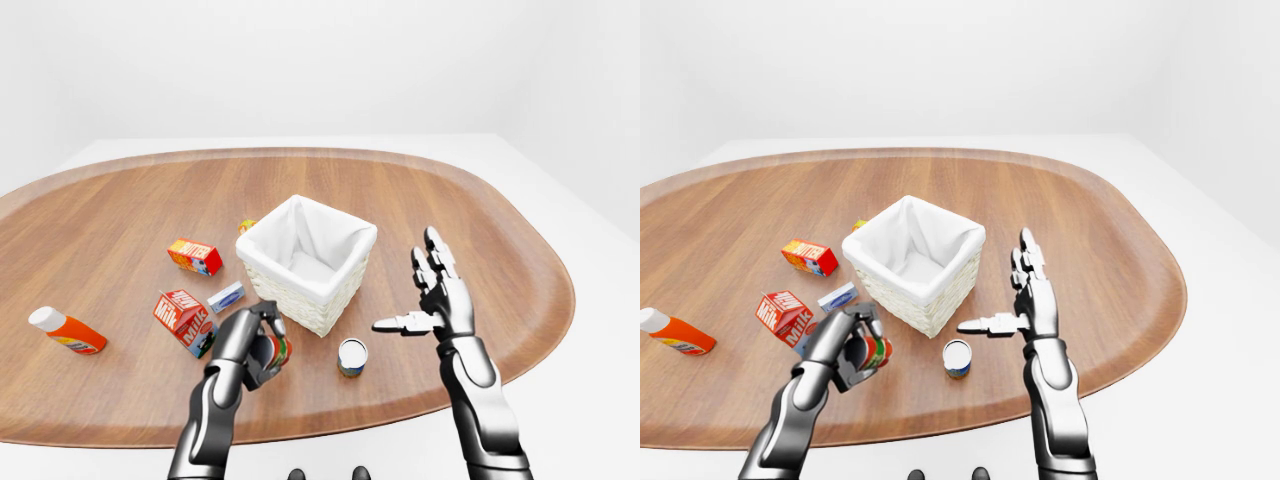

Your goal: Pick up the tomato sauce, and put it in the basket.

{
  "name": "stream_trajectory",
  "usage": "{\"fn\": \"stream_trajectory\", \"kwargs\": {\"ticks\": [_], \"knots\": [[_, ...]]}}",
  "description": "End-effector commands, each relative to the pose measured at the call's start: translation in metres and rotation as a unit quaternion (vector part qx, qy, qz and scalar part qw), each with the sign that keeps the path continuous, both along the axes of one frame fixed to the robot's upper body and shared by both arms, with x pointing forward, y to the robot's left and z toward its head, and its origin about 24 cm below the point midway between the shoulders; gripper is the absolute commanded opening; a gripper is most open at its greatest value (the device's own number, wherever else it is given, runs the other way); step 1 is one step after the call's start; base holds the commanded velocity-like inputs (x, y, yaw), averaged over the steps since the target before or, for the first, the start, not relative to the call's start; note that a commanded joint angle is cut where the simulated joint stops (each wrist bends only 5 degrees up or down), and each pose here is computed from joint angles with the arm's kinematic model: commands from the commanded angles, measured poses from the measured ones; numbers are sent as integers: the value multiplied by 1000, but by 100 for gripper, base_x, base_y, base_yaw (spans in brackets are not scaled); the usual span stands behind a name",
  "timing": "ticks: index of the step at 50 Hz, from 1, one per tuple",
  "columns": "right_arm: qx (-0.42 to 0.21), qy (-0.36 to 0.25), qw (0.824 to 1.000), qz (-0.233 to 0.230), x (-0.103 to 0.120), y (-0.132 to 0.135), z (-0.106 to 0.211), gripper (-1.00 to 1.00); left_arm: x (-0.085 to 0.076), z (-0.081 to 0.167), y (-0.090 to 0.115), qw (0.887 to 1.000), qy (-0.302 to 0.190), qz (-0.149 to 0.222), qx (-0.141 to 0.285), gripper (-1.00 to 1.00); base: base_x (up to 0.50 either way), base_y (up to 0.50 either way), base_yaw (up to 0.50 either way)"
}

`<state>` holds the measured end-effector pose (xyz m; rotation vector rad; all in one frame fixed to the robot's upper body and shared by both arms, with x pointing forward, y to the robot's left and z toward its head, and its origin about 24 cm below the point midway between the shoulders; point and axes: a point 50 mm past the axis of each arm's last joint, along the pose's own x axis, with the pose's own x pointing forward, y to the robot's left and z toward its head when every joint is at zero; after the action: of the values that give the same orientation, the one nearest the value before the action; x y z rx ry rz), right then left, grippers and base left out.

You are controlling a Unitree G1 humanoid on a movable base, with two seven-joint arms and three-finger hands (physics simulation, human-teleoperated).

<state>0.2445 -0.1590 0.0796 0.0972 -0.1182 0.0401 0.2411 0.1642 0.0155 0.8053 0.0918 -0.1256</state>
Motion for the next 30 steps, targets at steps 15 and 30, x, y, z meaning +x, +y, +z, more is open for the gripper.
{"fn": "stream_trajectory", "kwargs": {"ticks": [15,30], "knots": [[0,0,1000,1,0,1,0,100,-7,44,-1,999,-47,-3,-19,-100,0,0,0],[0,0,1000,1,1,0,0,100,-9,66,-2,998,-64,-11,-23,-100,0,0,0]]}}
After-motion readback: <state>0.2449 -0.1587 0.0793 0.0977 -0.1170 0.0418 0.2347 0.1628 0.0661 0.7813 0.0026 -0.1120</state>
